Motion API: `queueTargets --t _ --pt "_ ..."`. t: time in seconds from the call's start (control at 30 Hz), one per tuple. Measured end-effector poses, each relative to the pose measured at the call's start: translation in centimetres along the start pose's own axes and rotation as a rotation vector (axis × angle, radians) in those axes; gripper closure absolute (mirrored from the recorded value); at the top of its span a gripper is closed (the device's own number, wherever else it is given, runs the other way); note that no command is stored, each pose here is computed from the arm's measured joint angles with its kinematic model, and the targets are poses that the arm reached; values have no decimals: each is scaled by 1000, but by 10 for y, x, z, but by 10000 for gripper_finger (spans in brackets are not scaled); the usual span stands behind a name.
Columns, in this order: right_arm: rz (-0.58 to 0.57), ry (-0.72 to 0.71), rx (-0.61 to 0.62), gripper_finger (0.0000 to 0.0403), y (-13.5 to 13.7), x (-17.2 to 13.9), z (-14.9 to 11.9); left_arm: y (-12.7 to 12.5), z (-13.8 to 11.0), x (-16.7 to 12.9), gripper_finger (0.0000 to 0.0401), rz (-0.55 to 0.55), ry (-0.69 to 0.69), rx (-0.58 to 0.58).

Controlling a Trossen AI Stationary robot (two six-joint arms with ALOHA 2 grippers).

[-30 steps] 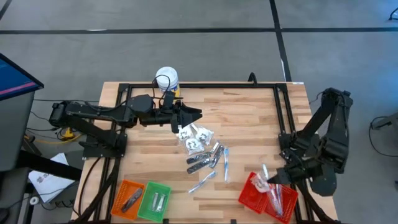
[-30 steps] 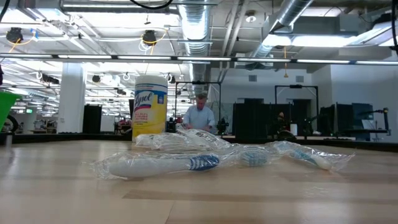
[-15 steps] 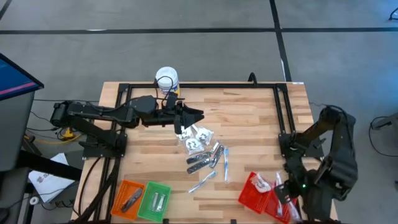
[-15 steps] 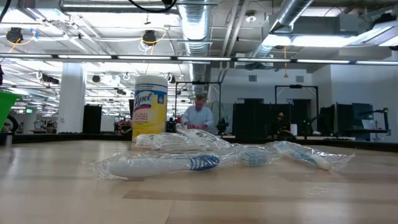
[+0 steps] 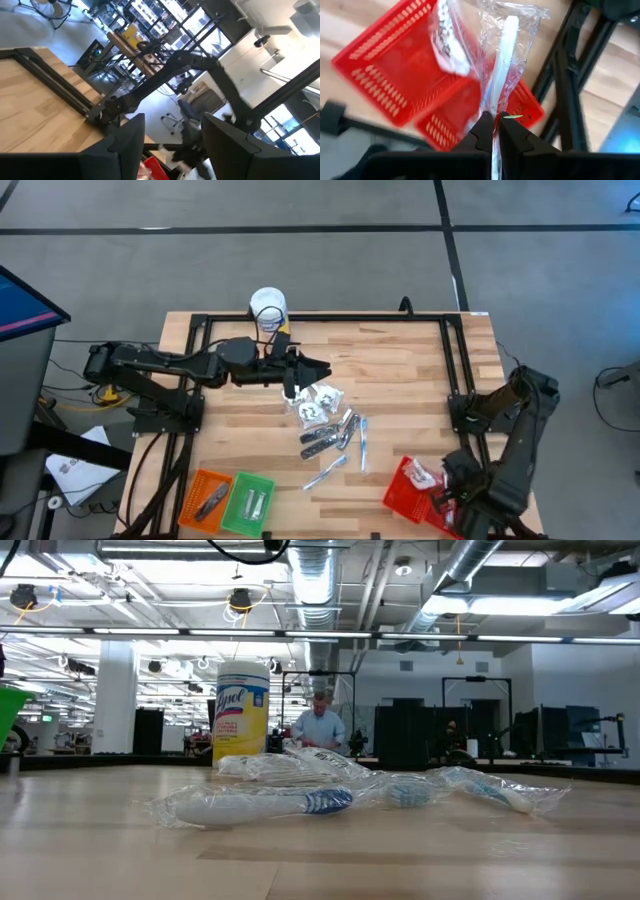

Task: Pick & Place Travel size toiletries
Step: Put the red toothbrush into the right red basket

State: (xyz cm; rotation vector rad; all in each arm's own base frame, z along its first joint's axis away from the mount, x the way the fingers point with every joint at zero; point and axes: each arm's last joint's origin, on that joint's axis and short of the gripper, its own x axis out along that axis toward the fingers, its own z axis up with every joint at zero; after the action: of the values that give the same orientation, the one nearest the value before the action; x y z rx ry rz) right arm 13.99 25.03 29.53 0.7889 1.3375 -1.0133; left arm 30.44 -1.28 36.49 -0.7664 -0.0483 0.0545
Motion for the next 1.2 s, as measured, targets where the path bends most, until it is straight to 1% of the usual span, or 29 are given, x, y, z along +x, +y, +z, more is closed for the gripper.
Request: queueTargets --t 0.17,0.33,0.57,0.73,0.83,1.03,1.2 --pt "-66 -50 22 397 9 19 2 -1 -1 0 215 -7 4 -3" --pt "-116 -79 20 398 18 34 -5 -4 -4 -1 215 -18 15 -4" --pt "-230 -107 17 398 30 63 -22 -5 -4 -1 215 -19 16 -4" --pt "-294 -123 22 397 38 80 -29 -5 -4 -1 215 -19 16 -4" --pt "-310 -133 24 394 40 85 -30 -5 -4 -1 215 -18 15 -4" --pt "-313 -132 47 383 43 85 -26 -4 -3 -1 215 -17 13 -4" --pt "-291 -115 55 360 47 86 -25 -4 -3 -1 215 -14 10 -2"
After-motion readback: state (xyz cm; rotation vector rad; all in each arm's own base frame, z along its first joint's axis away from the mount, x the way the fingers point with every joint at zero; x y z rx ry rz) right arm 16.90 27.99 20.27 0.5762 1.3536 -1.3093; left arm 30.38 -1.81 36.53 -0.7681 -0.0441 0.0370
